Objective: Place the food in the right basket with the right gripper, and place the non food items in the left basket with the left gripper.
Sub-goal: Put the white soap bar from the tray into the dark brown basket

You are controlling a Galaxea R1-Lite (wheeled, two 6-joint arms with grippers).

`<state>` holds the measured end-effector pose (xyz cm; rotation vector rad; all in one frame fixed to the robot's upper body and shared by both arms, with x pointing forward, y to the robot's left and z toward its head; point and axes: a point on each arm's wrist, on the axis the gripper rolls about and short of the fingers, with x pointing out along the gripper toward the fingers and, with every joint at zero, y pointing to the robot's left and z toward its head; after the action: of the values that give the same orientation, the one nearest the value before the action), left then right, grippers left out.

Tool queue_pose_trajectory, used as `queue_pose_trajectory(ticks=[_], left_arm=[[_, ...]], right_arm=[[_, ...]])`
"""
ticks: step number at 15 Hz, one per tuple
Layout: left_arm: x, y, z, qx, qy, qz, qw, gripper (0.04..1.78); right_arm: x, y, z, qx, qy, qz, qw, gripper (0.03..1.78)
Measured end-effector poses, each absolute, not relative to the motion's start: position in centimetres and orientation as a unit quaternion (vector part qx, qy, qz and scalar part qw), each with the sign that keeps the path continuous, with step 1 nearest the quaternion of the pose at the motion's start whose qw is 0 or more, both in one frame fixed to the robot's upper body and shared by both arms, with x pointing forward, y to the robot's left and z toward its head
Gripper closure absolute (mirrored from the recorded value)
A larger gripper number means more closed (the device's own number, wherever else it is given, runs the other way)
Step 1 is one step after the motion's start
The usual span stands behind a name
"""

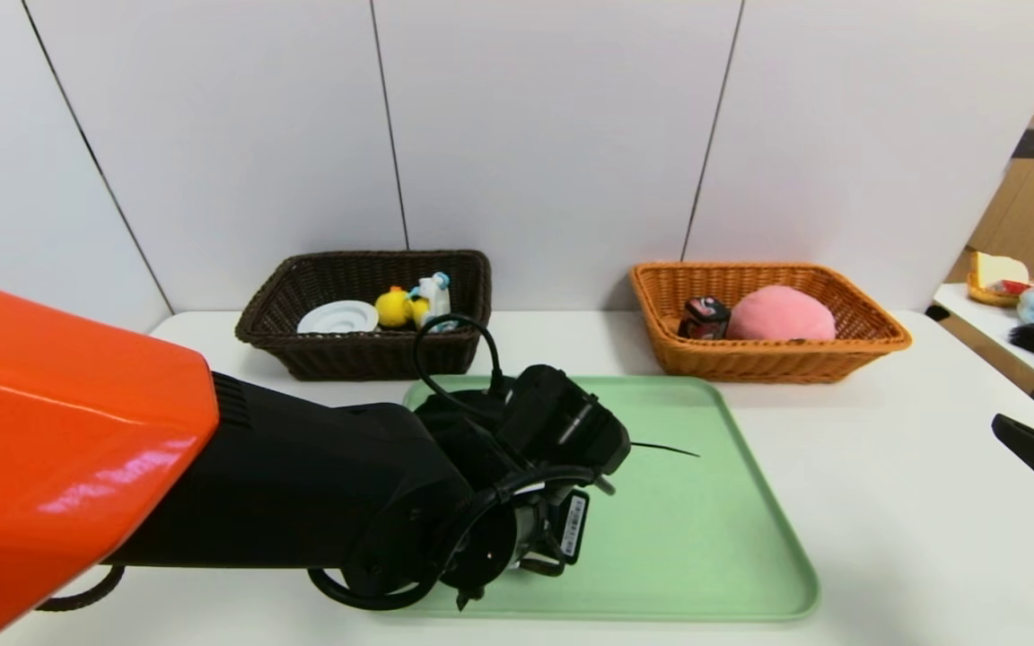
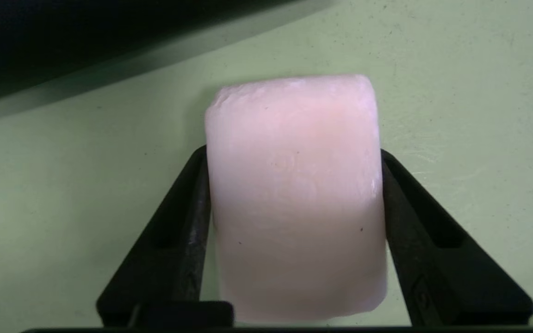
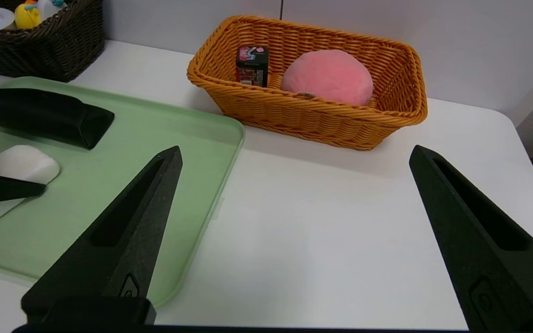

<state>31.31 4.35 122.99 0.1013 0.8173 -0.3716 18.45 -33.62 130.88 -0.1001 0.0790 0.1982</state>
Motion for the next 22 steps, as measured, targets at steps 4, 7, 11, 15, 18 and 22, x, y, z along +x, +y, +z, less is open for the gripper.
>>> queue_pose_trajectory(ticks=[4, 7, 11, 15, 18, 22], left_arm=[[31.3, 4.4, 123.1, 0.047, 0.395, -0.179, 0.900, 0.81], [31.2, 4.5, 123.4, 0.048, 0.388, -0.174, 0.904, 0.82], [31.8, 5.3, 127.3, 0.070, 0.318, -0.171, 0.930, 0.82], [35.4, 9.5, 132.5, 0.082, 0.198, -0.138, 0.967, 0.82], [37.7, 13.7, 134.5, 0.091, 0.166, -0.101, 0.977, 0.82], [40.0, 17.5, 134.7, 0.097, 0.167, -0.087, 0.977, 0.82]], right_arm=[[18.4, -33.6, 130.8, -0.051, 0.040, 0.099, 0.993, 0.12], [18.4, -33.6, 130.7, -0.050, 0.043, 0.099, 0.993, 0.12], [18.4, -33.6, 130.5, -0.050, 0.046, 0.099, 0.993, 0.12], [18.5, -33.6, 130.5, -0.049, 0.047, 0.100, 0.993, 0.12], [18.8, -33.6, 130.6, -0.048, 0.047, 0.110, 0.992, 0.12], [19.9, -33.6, 131.0, -0.055, 0.028, 0.109, 0.992, 0.12]])
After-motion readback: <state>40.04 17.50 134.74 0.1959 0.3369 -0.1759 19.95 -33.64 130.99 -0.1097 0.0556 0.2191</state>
